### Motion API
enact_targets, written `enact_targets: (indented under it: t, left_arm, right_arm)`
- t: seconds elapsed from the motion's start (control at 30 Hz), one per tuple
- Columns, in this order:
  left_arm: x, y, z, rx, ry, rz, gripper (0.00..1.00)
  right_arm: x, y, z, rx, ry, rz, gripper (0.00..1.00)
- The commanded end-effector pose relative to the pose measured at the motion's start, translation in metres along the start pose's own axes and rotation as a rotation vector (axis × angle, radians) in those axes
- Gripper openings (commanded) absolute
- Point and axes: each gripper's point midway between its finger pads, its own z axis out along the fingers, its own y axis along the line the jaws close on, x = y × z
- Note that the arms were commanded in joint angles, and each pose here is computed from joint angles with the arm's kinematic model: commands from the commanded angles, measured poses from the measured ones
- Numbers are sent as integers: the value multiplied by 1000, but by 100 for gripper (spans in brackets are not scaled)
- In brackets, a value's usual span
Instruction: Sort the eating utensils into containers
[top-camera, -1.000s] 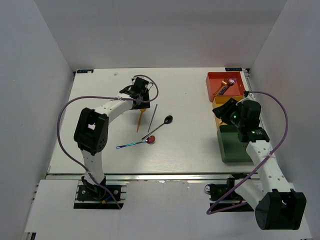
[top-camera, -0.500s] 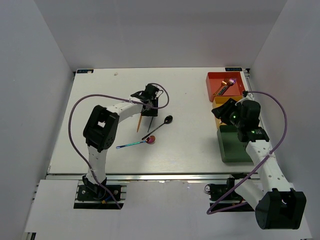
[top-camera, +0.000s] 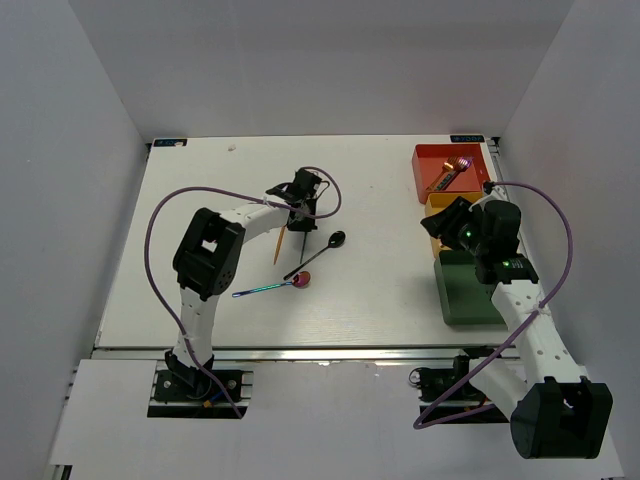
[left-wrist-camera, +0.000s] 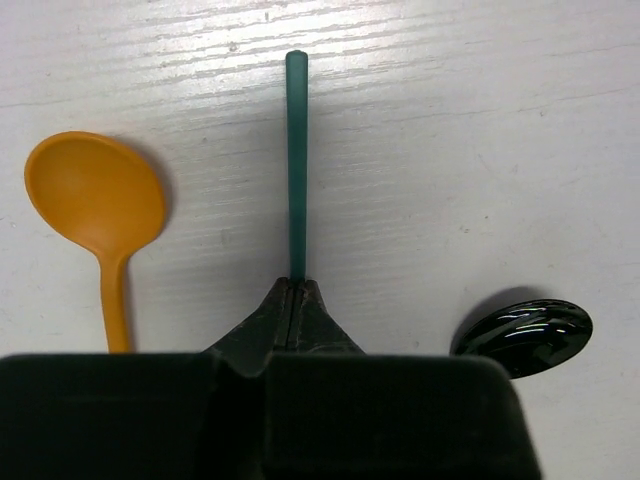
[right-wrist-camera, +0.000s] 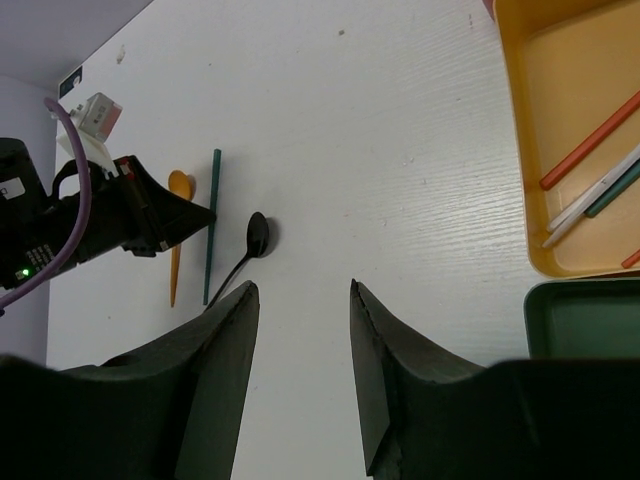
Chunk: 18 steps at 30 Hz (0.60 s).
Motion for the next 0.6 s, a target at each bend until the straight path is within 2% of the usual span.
enact_targets:
  t: [0.0,0.23,0.37,0.57]
  left_arm:
    - [16,-1,8,-19,56,16,0]
    - [-33,-15,-25,27,-75,-14,0]
    - [-73,-28,-69,111,-226,-63,0]
    - [-74,-48,-95,246,-266,-102,0]
  right_arm:
    - [1,15,0,-77,9,-10,48]
    - [11,40,-1,-249,51,2,51]
    - [16,61,-2,-397,77,2,52]
    - [21,73,13,-438,99,26,53]
